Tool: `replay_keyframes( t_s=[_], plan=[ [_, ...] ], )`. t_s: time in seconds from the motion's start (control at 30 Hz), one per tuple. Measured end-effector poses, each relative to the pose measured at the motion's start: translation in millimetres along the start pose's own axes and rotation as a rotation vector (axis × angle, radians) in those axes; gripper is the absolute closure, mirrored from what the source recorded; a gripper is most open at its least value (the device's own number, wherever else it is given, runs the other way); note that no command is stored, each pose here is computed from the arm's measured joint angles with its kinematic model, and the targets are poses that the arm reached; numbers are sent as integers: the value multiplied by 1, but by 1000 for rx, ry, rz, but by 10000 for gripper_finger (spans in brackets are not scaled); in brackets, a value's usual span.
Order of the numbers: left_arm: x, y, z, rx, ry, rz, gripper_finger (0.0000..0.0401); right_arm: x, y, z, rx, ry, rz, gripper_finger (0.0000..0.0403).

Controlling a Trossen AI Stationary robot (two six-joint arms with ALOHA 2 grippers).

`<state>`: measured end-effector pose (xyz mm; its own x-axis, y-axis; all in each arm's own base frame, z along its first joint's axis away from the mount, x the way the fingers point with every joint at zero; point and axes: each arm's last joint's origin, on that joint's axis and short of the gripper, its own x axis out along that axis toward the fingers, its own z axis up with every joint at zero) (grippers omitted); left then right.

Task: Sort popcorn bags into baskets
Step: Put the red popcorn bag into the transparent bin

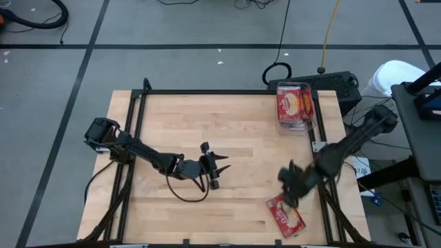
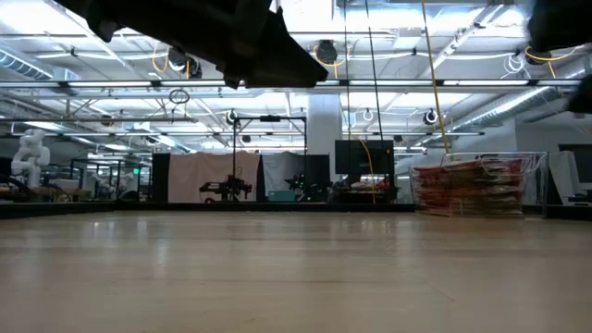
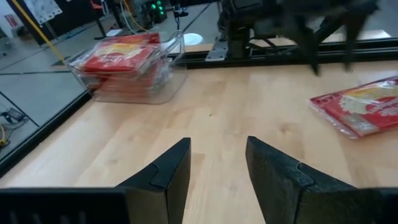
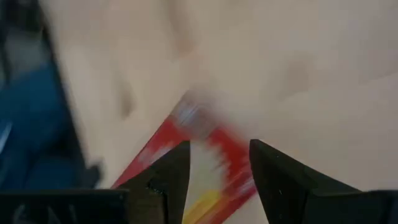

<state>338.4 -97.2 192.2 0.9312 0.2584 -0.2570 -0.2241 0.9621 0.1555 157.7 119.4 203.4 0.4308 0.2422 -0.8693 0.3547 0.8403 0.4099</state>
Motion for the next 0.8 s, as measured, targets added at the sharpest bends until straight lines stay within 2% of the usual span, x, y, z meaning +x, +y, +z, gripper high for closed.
replay_keyframes(
  t_s=[0.13, 0.2, 0.4, 0.53, 0.63, 0.8],
  plan=[
    [-5, -8, 0, -21, -5, -26, 242, 22, 27, -23, -57, 60, 96, 247],
    [-8, -13, 1, -33, -18, -43, 242, 32, 34, -32, -57, 72, 104, 255],
    [-18, -28, 2, -88, -27, -93, 242, 67, 32, -48, -32, 128, -35, 286],
    [-26, -39, 1, -131, -27, -127, 242, 87, 31, -45, -49, 89, -70, 305],
    [-32, -46, 0, -152, -30, -128, 242, 96, 29, -31, -55, 25, -79, 317],
    [-37, -51, 1, -164, -51, -101, 242, 100, 23, 5, -160, -215, -111, 330]
  ],
)
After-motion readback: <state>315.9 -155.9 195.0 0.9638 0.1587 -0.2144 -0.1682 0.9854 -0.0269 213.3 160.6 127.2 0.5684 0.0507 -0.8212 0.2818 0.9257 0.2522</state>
